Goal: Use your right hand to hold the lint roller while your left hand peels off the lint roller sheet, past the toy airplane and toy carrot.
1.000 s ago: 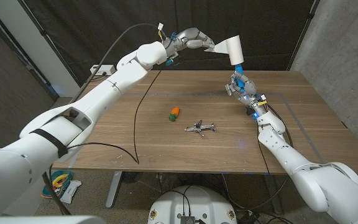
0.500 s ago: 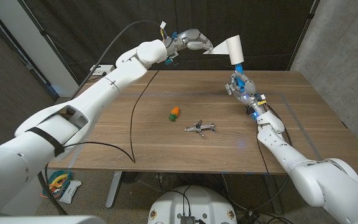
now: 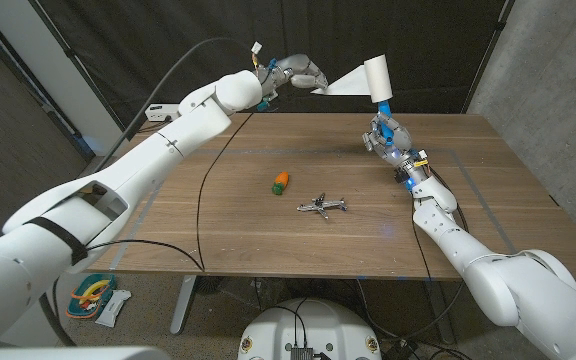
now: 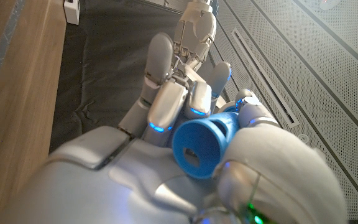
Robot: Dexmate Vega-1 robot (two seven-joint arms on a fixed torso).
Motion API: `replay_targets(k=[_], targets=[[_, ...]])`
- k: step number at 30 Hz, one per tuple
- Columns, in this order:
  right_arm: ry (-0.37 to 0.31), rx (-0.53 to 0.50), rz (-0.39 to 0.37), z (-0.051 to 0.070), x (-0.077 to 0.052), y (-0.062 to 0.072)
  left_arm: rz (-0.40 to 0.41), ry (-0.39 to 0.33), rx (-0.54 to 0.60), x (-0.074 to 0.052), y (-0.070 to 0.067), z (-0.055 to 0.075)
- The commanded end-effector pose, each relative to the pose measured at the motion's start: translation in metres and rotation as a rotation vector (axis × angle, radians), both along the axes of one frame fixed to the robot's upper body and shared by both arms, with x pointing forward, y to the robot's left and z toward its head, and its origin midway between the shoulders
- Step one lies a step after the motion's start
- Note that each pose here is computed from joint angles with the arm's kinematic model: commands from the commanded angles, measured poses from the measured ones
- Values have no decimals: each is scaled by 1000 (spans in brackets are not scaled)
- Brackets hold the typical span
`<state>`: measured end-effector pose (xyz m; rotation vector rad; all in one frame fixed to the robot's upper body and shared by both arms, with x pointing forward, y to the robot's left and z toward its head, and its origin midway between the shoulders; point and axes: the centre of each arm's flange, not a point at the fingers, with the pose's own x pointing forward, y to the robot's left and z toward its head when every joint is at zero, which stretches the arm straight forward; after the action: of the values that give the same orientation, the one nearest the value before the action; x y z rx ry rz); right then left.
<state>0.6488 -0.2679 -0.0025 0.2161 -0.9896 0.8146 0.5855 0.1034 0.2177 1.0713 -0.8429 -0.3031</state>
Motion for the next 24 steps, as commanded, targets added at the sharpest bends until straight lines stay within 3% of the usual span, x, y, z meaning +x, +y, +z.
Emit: replay_targets(k=[1,12,24], targets=[[3,-5,-2,3,2,5,40,-13,-42,-6,20,-11],[0,-14,0,7,2,12,8,-9,-82,-13,38,-18],[-9,-22,2,11,2,18,44,-22,-123,-26,61,-30]])
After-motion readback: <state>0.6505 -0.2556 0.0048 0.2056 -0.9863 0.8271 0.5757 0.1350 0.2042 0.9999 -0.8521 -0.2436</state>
